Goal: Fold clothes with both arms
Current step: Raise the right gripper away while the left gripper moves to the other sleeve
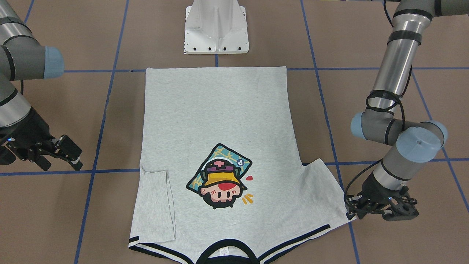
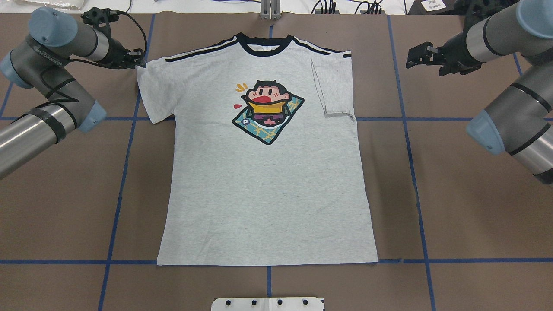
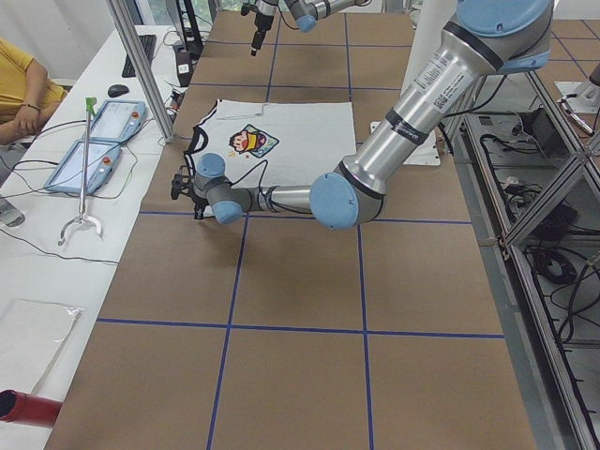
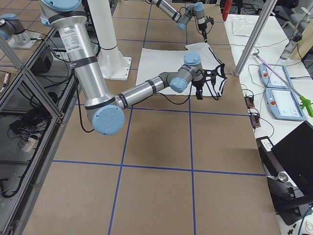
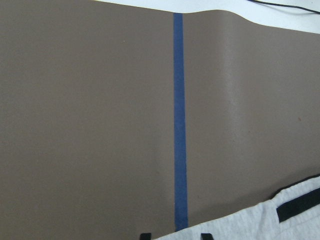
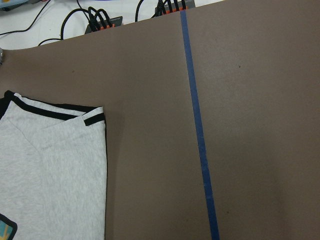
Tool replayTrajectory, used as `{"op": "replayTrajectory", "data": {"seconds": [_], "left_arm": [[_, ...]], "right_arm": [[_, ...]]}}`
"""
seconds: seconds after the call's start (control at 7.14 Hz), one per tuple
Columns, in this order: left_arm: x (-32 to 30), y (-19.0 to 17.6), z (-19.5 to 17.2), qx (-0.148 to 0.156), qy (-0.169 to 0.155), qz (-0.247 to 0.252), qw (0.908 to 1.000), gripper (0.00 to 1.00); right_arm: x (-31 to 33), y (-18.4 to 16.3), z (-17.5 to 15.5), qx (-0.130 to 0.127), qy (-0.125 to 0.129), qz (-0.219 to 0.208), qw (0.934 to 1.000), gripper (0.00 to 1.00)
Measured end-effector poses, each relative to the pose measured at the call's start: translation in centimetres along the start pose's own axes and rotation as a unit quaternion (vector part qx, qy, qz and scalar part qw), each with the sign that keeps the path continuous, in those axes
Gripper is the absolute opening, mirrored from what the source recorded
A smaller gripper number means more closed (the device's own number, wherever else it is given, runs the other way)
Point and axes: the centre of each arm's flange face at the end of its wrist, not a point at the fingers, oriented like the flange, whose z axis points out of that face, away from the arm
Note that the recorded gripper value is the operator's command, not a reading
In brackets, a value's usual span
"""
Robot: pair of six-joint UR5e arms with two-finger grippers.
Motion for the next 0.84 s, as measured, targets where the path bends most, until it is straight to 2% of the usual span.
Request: {"op": "replayTrajectory", "data": {"seconds": [0.14, 0.28, 0.56, 0.84], "left_arm": [[-0.18, 0.13, 0.19, -0.002, -0.002, 0.0, 1.0, 0.42], [-0.46, 0.25, 0.37, -0.004, -0.004, -0.001, 1.0, 0.32], [-0.53, 0.43, 0.56, -0.007, -0.005, 0.0, 1.0, 0.0], [-0.55, 0.51, 0.67, -0.008, -0.006, 0.005, 0.9999, 0.0]], "right_arm": [[0.02, -0.03, -0.01, 0.001, 0.0, 0.0, 1.0, 0.99], [0.03, -0.04, -0.02, 0.001, 0.001, 0.001, 1.0, 0.99], [0.09, -0.03, 0.0, 0.001, 0.001, 0.001, 1.0, 0.99], [0.07, -0.03, -0.08, 0.002, 0.0, 0.002, 1.0, 0.99]]}}
